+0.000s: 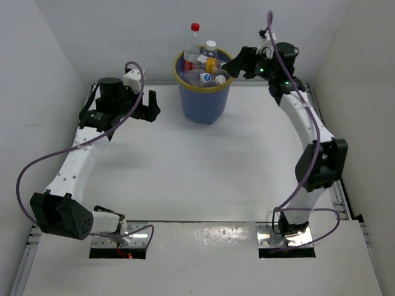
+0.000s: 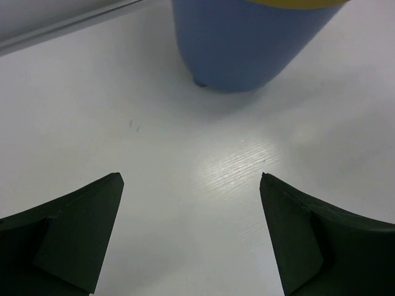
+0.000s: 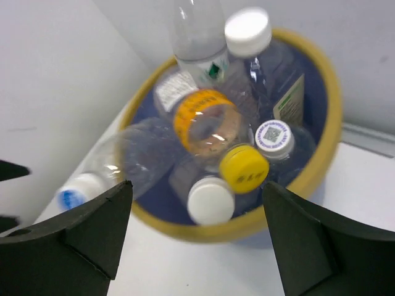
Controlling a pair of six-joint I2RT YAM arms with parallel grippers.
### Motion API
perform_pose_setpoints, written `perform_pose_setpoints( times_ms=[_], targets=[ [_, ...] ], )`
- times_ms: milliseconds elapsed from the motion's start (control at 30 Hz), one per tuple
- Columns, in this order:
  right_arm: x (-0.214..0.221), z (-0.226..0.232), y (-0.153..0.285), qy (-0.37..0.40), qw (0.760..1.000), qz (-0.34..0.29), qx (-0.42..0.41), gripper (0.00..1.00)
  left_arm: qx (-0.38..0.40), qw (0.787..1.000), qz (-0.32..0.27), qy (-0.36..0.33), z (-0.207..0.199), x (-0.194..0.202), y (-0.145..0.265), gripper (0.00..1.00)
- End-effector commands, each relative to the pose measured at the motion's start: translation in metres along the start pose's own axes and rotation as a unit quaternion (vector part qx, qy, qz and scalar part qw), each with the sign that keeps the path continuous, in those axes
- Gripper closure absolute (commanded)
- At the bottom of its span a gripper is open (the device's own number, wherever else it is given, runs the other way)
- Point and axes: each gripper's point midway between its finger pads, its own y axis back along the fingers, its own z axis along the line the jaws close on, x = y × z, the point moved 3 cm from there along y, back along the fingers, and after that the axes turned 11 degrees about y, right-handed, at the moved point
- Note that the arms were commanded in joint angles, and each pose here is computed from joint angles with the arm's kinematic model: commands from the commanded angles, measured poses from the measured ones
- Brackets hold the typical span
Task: Put the plastic bottles in the bin
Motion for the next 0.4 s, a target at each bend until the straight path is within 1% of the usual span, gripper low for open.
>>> perform_pose_setpoints(
  times_ms=[0, 33, 67, 100, 133, 167, 200, 233, 267, 300, 333, 367],
  targets=[
    [-0.106, 0.035, 0.086, 0.069, 0.992, -0.107, -0.006, 0.16, -0.039, 0.999, 0.010, 0.022, 0.018, -0.005, 0.013, 0.00],
    [-0.104, 0.037, 0.094, 0.064, 0.993, -0.097, -0.004, 0.16, -0.038, 0.999, 0.010, 0.031, 0.019, -0.005, 0.014, 0.00],
    [-0.096, 0.035, 0.102, 0.069, 0.995, -0.074, 0.003, 0.16, -0.046, 0.998, 0.010, 0.040, 0.024, -0.005, 0.019, 0.00],
    [-0.104, 0.032, 0.124, 0.083, 0.993, -0.080, 0.021, 0.16, -0.048, 0.998, 0.022, 0.044, 0.025, 0.004, 0.017, 0.00],
    [-0.105, 0.036, 0.138, 0.108, 0.991, -0.076, 0.028, 0.16, -0.055, 0.997, 0.017, 0.051, 0.029, 0.004, 0.023, 0.00],
    [-0.093, 0.040, 0.155, 0.112, 0.992, -0.043, 0.038, 0.16, -0.062, 0.996, 0.022, 0.056, 0.035, 0.010, 0.025, 0.00],
    [-0.082, 0.024, 0.167, 0.107, 0.992, -0.026, 0.067, 0.15, -0.061, 0.997, 0.015, 0.054, 0.033, 0.010, 0.031, 0.00],
    [-0.068, 0.031, 0.185, 0.113, 0.991, -0.002, 0.076, 0.15, -0.067, 0.996, 0.014, 0.057, 0.036, 0.012, 0.034, 0.00],
    [-0.043, 0.023, 0.195, 0.101, 0.990, 0.038, 0.091, 0.15, -0.068, 0.996, 0.019, 0.063, 0.036, 0.018, 0.034, 0.00],
    [-0.033, 0.019, 0.203, 0.101, 0.988, 0.053, 0.103, 0.15, -0.070, 0.995, 0.009, 0.069, 0.036, 0.015, 0.040, 0.00],
    [0.004, 0.015, 0.209, 0.066, 0.987, 0.101, 0.106, 0.15, -0.076, 0.994, 0.010, 0.072, 0.040, 0.018, 0.042, 0.00],
    [0.007, 0.018, 0.228, 0.075, 0.984, 0.106, 0.118, 0.12, -0.081, 0.994, 0.014, 0.076, 0.044, 0.022, 0.042, 0.00]
  ],
)
